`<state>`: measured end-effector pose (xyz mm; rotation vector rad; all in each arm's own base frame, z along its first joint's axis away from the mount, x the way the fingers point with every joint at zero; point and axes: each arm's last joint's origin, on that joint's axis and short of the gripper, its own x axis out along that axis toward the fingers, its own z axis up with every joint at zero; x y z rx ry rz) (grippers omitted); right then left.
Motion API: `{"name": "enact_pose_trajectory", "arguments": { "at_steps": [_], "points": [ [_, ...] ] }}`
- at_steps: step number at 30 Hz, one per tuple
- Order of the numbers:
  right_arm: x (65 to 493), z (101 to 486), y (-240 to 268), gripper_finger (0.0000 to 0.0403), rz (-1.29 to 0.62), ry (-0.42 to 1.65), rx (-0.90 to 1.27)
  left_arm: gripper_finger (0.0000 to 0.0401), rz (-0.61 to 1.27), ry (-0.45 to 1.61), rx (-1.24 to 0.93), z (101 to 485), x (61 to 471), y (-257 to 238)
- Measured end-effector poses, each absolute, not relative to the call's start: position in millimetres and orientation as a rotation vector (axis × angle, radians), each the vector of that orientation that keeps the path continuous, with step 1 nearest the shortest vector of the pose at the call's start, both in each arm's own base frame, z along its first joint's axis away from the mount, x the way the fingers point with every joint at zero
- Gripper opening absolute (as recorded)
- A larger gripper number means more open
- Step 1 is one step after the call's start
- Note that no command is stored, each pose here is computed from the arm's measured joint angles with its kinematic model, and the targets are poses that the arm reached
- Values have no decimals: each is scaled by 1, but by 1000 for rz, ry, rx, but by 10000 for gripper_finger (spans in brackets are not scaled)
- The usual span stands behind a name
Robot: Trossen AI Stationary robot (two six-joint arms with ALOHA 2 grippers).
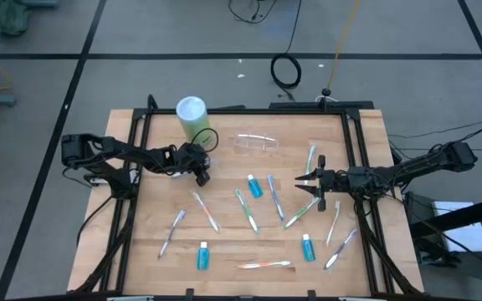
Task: Pick & Place toothbrushing station
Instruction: Put the left blue toothbrush into the transparent organizer
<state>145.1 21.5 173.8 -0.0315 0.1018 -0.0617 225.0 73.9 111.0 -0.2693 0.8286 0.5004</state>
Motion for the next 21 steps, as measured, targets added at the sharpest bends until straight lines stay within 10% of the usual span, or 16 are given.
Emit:
{"name": "enact_pose_trajectory", "arguments": {
  "at_steps": [21],
  "points": [
    [145, 174, 22, 96, -62, 101, -6, 21, 532, 613, -410, 123, 237, 75]
  ]
}}
